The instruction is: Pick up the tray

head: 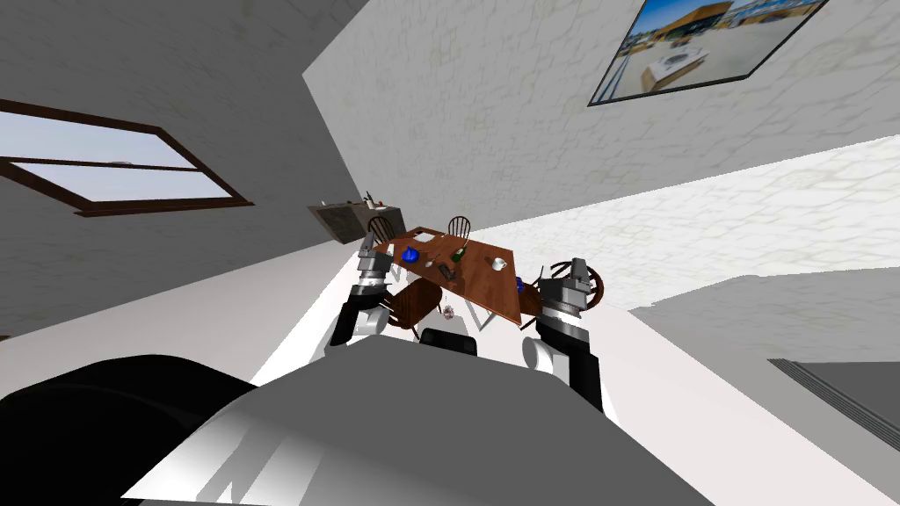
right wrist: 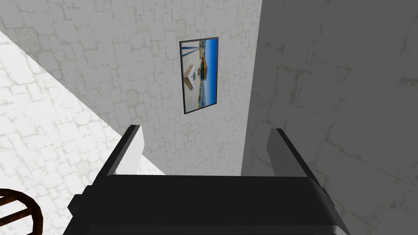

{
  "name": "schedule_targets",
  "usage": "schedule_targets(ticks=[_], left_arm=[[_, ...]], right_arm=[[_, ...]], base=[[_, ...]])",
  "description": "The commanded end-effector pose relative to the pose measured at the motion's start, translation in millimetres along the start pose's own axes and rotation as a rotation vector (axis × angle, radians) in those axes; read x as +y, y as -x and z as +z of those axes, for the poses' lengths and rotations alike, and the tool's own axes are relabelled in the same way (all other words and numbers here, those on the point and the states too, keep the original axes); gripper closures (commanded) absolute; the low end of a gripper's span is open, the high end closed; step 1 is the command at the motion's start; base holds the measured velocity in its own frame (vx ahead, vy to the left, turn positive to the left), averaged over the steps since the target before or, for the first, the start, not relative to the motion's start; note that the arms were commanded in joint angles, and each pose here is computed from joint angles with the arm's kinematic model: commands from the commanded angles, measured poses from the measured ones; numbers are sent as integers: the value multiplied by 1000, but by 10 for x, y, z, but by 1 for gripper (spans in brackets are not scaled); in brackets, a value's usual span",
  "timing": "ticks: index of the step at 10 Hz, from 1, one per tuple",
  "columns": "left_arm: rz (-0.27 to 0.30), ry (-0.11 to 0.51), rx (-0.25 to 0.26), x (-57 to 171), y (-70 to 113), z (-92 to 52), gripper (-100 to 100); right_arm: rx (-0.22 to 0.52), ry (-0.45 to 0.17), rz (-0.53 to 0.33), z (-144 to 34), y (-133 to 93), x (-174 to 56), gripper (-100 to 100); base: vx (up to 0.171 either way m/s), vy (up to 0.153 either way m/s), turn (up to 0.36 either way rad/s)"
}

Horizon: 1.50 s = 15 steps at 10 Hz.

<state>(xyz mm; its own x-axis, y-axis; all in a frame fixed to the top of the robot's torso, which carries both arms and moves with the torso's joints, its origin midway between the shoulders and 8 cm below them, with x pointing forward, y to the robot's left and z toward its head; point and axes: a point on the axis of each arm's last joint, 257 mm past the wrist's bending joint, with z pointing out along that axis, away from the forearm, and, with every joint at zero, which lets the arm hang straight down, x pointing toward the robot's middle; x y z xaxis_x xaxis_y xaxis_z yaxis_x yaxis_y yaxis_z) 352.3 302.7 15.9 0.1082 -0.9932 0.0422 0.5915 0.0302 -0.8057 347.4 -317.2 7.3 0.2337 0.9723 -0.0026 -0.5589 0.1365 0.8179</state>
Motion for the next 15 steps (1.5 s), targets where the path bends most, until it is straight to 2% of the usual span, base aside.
schedule_targets(ticks=[1,5,9,15], left_arm=[[11,60,27,239,-56,8,-100],[23,166,52,669,-125,-9,-100],[36,307,74,1231,-213,-78,-100],[71,563,122,2202,-394,-334,-100]], right_arm=[[0,0,0,0,0,0,0],[0,0,0,0,0,0,0],[0,0,0,0,0,0,0],[0,0,0,0,0,0,0]], base=[[14,-4,-89],[21,1,-73],[20,1,-81],[22,3,-102]])
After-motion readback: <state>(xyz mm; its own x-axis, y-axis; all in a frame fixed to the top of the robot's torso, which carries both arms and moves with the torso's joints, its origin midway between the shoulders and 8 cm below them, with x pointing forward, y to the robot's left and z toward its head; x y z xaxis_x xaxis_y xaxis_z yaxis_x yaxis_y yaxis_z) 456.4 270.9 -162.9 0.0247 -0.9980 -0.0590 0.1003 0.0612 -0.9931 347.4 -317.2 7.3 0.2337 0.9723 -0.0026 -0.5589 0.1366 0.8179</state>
